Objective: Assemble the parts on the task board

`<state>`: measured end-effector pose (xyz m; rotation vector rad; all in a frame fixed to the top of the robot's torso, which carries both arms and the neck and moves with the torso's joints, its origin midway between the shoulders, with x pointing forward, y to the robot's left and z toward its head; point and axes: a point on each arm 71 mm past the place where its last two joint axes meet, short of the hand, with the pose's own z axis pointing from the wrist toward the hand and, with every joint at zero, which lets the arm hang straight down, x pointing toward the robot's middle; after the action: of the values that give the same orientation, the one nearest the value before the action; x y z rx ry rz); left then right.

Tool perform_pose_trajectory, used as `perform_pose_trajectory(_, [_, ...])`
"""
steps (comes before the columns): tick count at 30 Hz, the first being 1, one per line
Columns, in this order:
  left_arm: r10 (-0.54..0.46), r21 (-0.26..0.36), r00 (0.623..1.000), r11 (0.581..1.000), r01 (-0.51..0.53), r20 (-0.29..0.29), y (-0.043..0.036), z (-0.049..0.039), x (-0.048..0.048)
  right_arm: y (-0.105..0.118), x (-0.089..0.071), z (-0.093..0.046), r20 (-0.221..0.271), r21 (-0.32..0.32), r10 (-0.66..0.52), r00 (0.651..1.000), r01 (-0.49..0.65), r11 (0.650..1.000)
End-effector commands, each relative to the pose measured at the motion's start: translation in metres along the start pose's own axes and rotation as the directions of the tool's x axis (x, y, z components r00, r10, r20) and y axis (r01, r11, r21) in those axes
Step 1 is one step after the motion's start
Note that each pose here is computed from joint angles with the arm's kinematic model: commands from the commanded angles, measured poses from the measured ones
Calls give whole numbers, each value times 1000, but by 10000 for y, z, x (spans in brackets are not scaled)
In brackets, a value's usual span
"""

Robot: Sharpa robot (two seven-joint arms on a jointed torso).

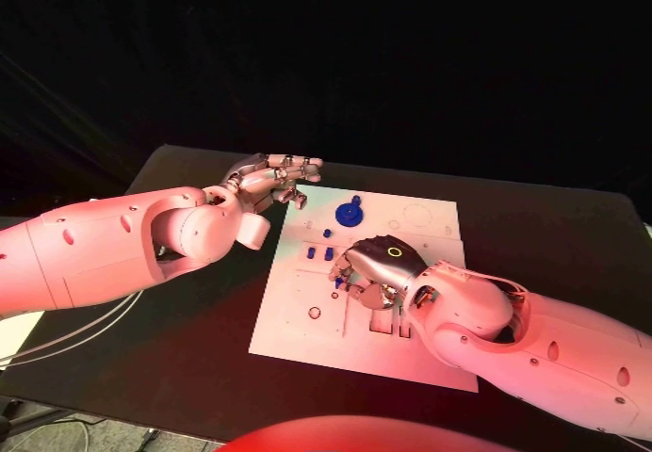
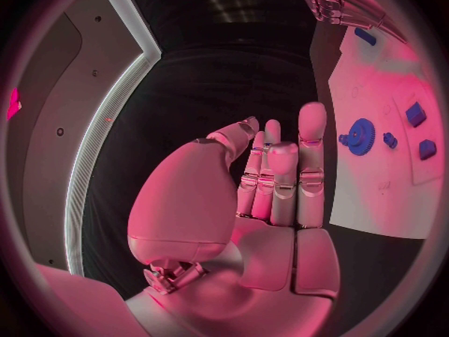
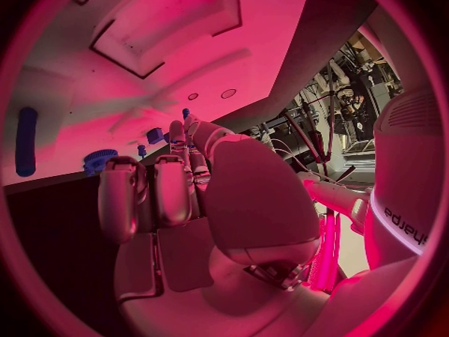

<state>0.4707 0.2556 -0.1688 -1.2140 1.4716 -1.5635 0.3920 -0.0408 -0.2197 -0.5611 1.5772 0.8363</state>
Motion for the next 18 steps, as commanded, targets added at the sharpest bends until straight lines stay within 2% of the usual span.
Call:
perform_pose_trajectory(1, [-4,9,1000,1000,4,-23,-8,4,32,21,42,12,-30,-13,-6,1000,5,1000])
perform_pose_trajectory(18, [-3,10,1000,1000,3,-21,-9,4,31,44,117,29,-68,-18,-7,998,6,1000])
